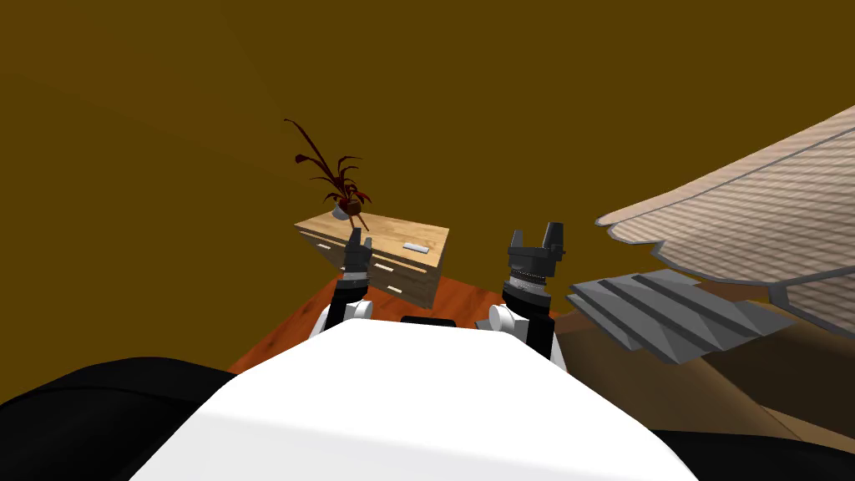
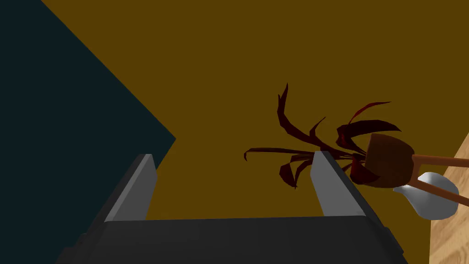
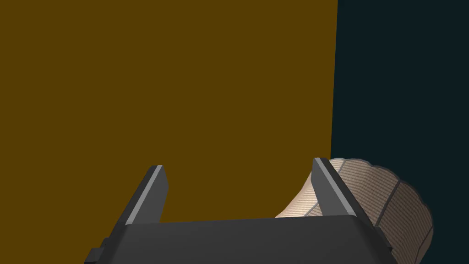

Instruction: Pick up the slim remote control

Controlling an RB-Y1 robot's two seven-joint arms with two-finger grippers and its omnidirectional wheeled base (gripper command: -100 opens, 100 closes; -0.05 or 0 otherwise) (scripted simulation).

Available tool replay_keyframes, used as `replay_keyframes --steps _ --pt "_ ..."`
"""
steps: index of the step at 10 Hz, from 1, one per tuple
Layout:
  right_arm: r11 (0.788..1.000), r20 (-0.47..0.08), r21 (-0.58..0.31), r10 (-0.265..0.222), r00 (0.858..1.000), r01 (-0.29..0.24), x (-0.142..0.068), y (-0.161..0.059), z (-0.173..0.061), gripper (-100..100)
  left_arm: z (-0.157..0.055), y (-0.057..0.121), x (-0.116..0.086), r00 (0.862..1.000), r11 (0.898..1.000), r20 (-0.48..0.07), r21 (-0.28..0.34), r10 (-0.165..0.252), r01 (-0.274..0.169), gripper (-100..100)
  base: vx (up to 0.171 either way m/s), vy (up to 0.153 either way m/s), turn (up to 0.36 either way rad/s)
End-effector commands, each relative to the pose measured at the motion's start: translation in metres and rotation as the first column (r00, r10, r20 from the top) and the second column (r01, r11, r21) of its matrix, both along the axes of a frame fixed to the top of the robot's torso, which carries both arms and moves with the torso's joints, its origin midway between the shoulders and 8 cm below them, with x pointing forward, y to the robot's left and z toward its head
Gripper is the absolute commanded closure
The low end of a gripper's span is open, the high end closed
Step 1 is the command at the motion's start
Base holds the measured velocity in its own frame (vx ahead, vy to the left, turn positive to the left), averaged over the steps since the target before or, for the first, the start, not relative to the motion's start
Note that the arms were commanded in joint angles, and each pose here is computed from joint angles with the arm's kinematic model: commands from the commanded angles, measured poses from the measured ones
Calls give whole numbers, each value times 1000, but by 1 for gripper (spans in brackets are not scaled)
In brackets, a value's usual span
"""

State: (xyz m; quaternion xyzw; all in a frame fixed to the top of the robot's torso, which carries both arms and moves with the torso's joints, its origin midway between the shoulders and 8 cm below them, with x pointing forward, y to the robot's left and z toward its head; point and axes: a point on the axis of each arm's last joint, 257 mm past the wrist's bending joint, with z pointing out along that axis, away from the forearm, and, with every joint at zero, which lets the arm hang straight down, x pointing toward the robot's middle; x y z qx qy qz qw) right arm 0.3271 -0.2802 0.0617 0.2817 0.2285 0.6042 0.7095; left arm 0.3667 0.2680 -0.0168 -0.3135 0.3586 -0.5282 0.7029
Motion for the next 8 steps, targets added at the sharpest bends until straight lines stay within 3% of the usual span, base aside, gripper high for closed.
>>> replay_keyframes --steps 1,4,8 --pt "1000 0 0 0 1000 0 0 0 0 0 -6 -3 8 999 999 -28 10 -30 30 -100 -42 7 -150" --pt "1000 0 0 0 1000 0 0 0 0 0 -24 -7 29 992 997 -101 7 -78 79 -100 -83 17 -166" --pt "1000 0 0 0 1000 0 0 0 0 0 -51 -8 58 970 992 -207 -7 -125 126 -100 -86 9 -172"
